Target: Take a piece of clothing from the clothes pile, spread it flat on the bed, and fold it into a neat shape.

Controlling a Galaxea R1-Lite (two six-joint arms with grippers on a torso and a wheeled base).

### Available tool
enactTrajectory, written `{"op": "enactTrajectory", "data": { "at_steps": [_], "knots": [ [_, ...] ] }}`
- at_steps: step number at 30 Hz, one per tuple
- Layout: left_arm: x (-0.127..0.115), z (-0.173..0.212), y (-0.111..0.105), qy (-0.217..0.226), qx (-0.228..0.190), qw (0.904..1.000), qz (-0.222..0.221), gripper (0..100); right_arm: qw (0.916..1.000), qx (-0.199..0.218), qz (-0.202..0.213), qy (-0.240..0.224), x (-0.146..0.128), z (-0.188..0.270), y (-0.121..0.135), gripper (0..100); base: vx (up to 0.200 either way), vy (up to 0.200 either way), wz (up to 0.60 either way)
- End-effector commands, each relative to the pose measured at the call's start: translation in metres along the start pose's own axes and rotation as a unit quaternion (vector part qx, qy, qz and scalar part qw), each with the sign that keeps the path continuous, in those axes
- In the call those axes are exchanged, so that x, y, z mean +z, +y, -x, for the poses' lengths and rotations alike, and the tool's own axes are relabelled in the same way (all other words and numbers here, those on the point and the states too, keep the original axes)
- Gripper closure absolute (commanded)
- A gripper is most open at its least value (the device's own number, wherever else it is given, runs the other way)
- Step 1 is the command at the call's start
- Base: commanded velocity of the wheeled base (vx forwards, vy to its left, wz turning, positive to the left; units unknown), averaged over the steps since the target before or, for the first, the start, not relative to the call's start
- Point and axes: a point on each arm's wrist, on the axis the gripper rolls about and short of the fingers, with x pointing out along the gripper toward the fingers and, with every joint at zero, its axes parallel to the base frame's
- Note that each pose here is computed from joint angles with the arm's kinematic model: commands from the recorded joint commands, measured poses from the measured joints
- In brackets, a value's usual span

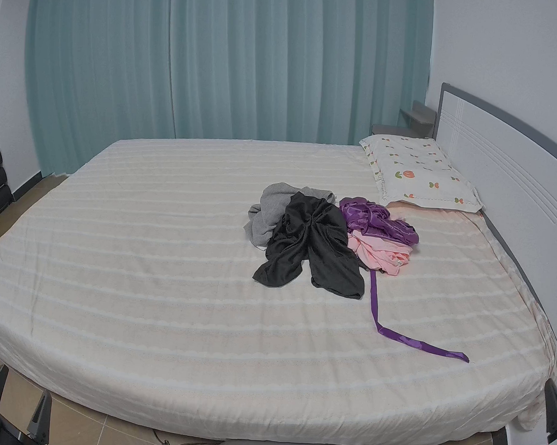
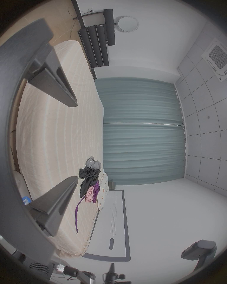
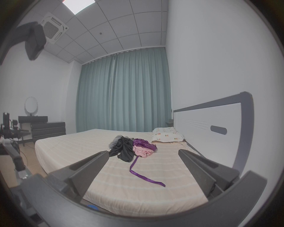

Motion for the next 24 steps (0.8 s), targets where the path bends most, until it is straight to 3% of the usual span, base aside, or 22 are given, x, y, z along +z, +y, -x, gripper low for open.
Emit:
{"op": "enactTrajectory", "data": {
  "at_steps": [1, 3, 7, 11, 12, 13, 19, 24],
  "knots": [
    [-0.005, -0.001, 0.000, 0.004, 0.000, 1.0000, 0.000, 0, 0.9887, 0.045, -0.046, 0.136, 0.031, -0.053, -0.001, 0, 0.000, 0.000, 0.00],
    [-0.005, -0.001, 0.000, 0.004, 0.000, 1.0000, 0.000, 0, 0.9825, 0.046, -0.067, 0.168, 0.033, -0.075, -0.002, 0, 0.000, 0.000, 0.00],
    [-0.005, -0.001, 0.000, 0.004, 0.000, 1.0000, 0.000, 0, 0.9705, 0.083, -0.070, 0.215, 0.032, -0.124, 0.001, 0, 0.000, 0.000, 0.00],
    [-0.005, -0.001, 0.000, 0.004, 0.000, 1.0000, 0.000, 0, 0.9576, 0.097, -0.073, 0.262, 0.026, -0.180, 0.008, 0, 0.000, 0.000, 0.00],
    [-0.005, -0.001, 0.000, 0.004, 0.000, 1.0000, 0.000, 0, 0.9576, 0.097, -0.073, 0.262, 0.026, -0.180, 0.008, 0, 0.000, 0.000, 0.00],
    [-0.005, -0.001, 0.000, 0.004, 0.000, 1.0000, 0.000, 0, 0.9515, 0.099, -0.078, 0.281, 0.019, -0.207, 0.011, 0, 0.000, 0.000, 0.00],
    [-0.005, -0.001, 0.000, 0.004, 0.000, 1.0000, 0.000, 0, 0.9460, 0.101, -0.097, 0.293, -0.003, -0.290, 0.022, 0, 0.000, 0.000, 0.00],
    [-0.005, -0.001, 0.000, 0.004, 0.000, 1.0000, 0.000, 0, 0.9384, 0.076, -0.124, 0.313, -0.031, -0.349, 0.033, 0, 0.000, 0.000, 0.00]
  ]
}}
